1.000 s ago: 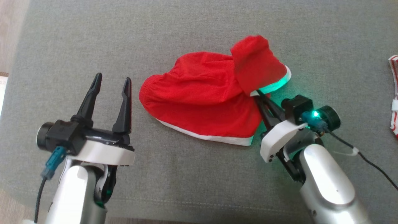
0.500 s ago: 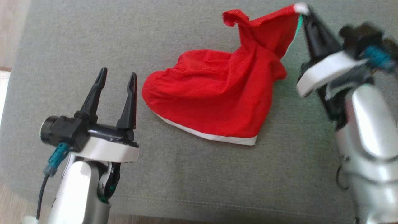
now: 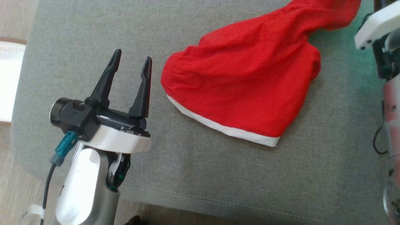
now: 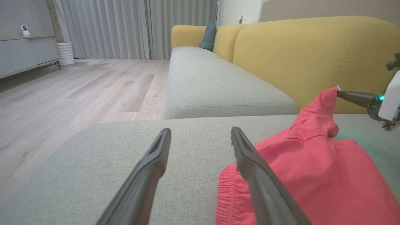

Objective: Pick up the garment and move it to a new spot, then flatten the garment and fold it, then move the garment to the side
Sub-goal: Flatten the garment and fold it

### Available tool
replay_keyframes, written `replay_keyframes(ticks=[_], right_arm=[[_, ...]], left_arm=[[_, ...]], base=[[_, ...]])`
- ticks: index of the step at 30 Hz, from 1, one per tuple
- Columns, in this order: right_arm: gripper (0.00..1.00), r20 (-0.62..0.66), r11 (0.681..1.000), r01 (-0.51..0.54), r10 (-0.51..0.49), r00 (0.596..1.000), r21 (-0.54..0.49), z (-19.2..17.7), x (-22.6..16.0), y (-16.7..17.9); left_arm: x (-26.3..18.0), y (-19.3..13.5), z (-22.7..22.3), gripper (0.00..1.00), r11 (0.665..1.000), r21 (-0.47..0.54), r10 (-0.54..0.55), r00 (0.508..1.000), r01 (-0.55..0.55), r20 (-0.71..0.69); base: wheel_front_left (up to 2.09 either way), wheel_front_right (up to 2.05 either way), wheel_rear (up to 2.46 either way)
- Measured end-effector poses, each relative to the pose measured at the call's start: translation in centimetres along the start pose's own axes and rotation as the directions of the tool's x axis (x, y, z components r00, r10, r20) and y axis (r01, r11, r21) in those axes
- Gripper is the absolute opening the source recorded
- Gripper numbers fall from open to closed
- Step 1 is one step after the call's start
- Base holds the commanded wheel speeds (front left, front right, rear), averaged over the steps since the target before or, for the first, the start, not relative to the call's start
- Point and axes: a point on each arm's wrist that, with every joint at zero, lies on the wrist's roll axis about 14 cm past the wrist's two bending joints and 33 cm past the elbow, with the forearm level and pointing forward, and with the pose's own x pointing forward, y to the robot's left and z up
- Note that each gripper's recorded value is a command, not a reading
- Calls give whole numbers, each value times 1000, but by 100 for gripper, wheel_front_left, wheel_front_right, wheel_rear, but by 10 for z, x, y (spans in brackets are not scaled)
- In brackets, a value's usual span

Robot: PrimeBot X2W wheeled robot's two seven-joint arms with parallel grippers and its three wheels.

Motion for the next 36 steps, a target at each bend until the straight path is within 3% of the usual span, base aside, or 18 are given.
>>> replay_keyframes(ticks=[2,3,4,7,13,23,36], right_arm=[[0,-34,1000,2,-1,999,10,-17,2,0],[95,-53,1000,4,-3,999,15,-26,2,-1],[100,-64,1000,8,-7,998,20,-32,1,-2],[100,-57,1000,19,-18,998,25,-39,-4,-6],[100,68,999,20,-23,997,41,-17,-21,-5],[100,191,998,-17,4,982,65,-9,-94,15],[100,123,987,6,-26,992,161,-31,-190,40]], left_arm=[[0,1,-3,100,1000,0,3,1000,-3,-9],[0,1,-4,100,1000,-1,-1,1000,1,-11],[0,0,-5,100,1000,-2,-2,1000,2,-12],[1,-3,-4,100,1000,1,-12,1000,12,-9],[1,-4,6,100,1000,9,-17,1000,17,17],[-14,-10,5,100,1000,9,-27,1000,27,7],[-32,-18,12,100,999,11,-34,999,34,13]], base=[[0,0,0],[0,0,0],[0,0,0],[0,0,0],[0,0,0],[0,0,0],[0,0,0]])
